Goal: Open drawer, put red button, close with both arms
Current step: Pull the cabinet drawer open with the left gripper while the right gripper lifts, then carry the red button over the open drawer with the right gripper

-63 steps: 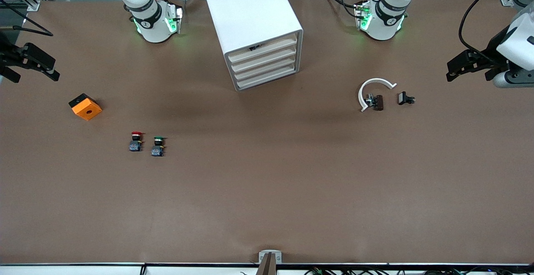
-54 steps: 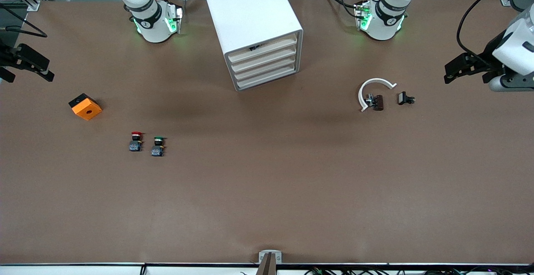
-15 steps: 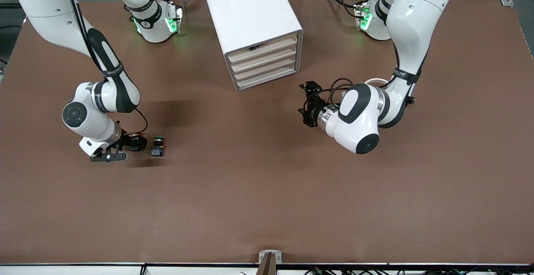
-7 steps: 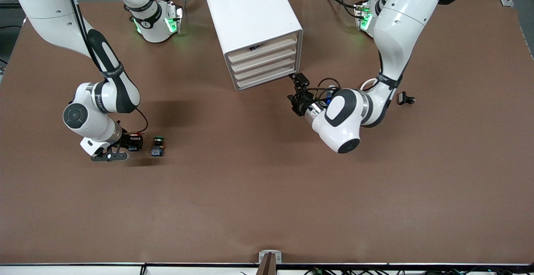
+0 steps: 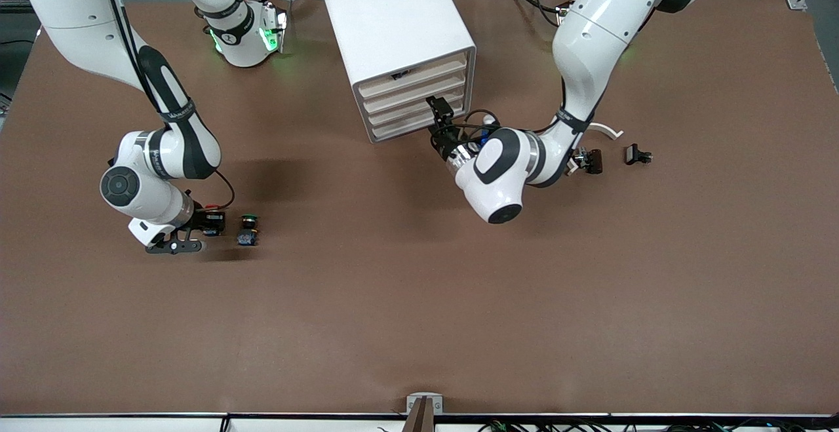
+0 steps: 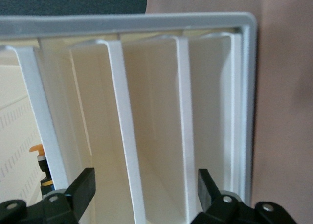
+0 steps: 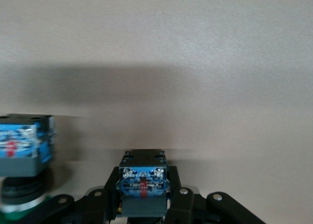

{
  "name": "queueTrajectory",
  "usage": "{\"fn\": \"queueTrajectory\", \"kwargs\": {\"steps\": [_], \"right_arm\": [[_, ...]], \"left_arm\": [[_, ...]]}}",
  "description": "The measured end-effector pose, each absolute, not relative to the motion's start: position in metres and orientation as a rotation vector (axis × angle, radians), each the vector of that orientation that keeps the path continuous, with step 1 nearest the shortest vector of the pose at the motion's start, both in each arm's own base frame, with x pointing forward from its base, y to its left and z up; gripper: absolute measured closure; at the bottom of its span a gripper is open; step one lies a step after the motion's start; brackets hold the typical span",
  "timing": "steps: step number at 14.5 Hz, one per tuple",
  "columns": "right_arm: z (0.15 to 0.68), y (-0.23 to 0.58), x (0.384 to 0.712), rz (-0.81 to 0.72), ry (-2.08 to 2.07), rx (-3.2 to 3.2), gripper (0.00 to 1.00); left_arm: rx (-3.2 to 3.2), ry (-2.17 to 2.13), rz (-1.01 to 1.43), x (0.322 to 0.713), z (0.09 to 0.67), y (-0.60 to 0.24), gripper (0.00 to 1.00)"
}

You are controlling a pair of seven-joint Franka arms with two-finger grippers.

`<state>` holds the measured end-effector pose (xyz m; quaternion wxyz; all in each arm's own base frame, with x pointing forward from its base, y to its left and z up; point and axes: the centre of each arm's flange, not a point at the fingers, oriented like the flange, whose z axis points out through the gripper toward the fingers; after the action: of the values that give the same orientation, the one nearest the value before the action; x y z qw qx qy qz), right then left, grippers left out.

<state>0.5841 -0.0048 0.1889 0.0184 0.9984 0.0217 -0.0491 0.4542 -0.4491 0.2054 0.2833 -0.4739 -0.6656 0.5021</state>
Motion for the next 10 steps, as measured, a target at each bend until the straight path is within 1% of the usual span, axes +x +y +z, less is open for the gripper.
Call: {"fn": "queueTrajectory", "kwargs": {"steps": [1,3,5,6,7,8,9,10], "right_arm": [[0.202,0.001,0.590,-0.189,0.070,3.096,0.59],[0.239,0.011,0.602,-0.263,0.051,3.082,0.59],[0.284,0.022,0.611,-0.320,0.004,3.066,0.59],[0.307,0.032,0.613,-0.344,-0.030,3.055,0.59],[0.329,0.046,0.613,-0.365,-0.074,3.041,0.59],[0.350,0.064,0.611,-0.382,-0.119,3.024,0.59],[0.367,0.085,0.607,-0.396,-0.156,3.005,0.59],[0.383,0.106,0.602,-0.408,-0.189,2.986,0.59]], "left_arm": [[-1.259,-1.773,1.347,0.450,0.205,-0.454,0.14],[-1.243,-1.751,1.355,0.442,0.200,-0.460,0.34],[-1.241,-1.728,1.352,0.432,0.194,-0.468,0.35],[-1.244,-1.717,1.347,0.426,0.192,-0.473,0.40],[-1.245,-1.709,1.346,0.421,0.191,-0.477,0.40],[-1.245,-1.704,1.348,0.419,0.191,-0.480,0.44],[-1.245,-1.699,1.350,0.416,0.191,-0.482,0.52],[-1.246,-1.696,1.350,0.414,0.191,-0.484,0.52]]}}
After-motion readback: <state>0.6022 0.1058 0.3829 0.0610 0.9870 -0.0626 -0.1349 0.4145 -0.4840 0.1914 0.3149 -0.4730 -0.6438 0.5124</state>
